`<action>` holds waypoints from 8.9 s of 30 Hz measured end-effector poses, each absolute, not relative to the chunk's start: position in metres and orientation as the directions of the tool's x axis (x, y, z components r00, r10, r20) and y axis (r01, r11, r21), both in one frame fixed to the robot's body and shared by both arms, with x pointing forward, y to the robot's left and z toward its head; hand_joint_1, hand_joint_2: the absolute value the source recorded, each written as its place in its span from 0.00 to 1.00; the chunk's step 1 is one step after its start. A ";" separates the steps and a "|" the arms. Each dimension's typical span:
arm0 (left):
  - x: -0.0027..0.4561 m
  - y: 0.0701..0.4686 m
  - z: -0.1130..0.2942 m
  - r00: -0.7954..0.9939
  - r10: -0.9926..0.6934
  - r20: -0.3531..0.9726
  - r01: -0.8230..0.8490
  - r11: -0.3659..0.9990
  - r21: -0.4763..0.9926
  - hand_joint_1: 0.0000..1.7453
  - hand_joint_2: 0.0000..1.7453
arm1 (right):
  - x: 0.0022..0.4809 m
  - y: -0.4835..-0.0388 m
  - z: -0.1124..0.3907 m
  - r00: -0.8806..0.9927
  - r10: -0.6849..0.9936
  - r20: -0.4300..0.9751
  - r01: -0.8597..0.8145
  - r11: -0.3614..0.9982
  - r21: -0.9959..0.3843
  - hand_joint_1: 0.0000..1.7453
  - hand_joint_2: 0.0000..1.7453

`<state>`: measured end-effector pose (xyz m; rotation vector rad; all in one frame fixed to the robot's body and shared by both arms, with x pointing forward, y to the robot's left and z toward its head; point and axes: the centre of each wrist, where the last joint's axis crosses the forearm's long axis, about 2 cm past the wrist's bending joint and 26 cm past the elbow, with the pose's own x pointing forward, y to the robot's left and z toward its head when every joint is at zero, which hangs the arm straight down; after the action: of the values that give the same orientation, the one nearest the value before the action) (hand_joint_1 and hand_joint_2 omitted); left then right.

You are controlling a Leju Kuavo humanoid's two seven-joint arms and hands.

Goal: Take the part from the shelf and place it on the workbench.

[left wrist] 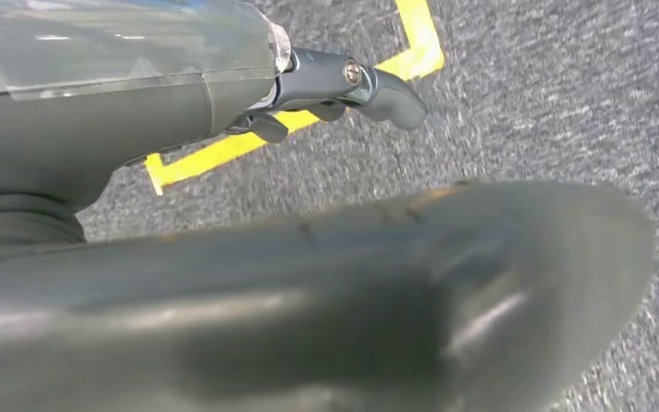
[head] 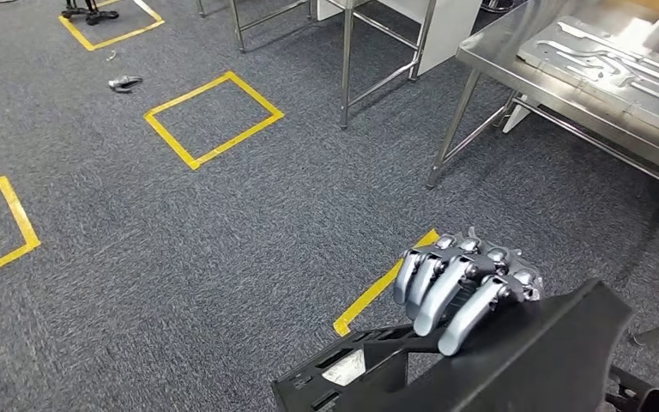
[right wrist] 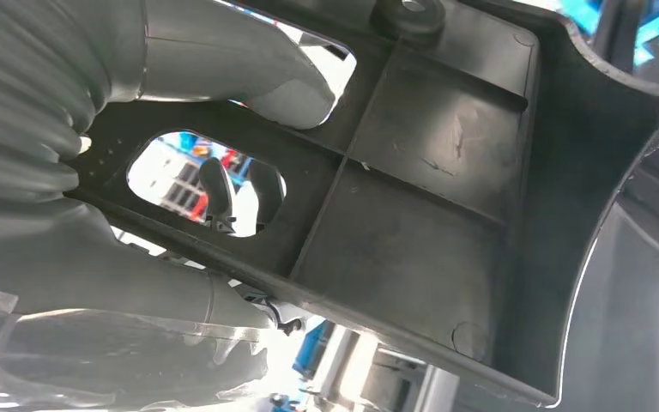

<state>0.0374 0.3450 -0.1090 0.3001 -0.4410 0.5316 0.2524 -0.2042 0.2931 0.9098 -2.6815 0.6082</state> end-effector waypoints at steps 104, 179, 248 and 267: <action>0.040 0.345 -0.109 0.799 0.404 0.446 -0.512 0.845 0.152 0.00 0.00 | 0.303 -0.223 0.278 -0.805 -0.411 0.427 -0.532 0.819 -0.214 0.73 1.00; 0.032 0.350 -0.109 0.789 0.413 0.454 -0.524 0.838 0.149 0.00 0.00 | 0.301 -0.238 0.259 -0.834 -0.299 0.463 -0.442 0.864 -0.240 0.73 1.00; 0.043 0.342 -0.109 0.755 0.423 0.502 -0.526 0.847 0.078 0.00 0.00 | 0.337 -0.281 0.349 -0.950 -0.141 0.280 -0.243 0.895 -0.374 0.73 1.00; 0.042 0.343 -0.109 0.751 0.417 0.512 -0.523 0.849 0.075 0.00 0.00 | 0.350 -0.301 0.349 -0.946 -0.088 0.310 -0.210 0.899 -0.384 0.73 1.00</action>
<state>0.0418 0.3429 -0.1090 0.2198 -0.5045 0.5175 0.3501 -0.3014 0.3492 0.2226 -2.7779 0.6072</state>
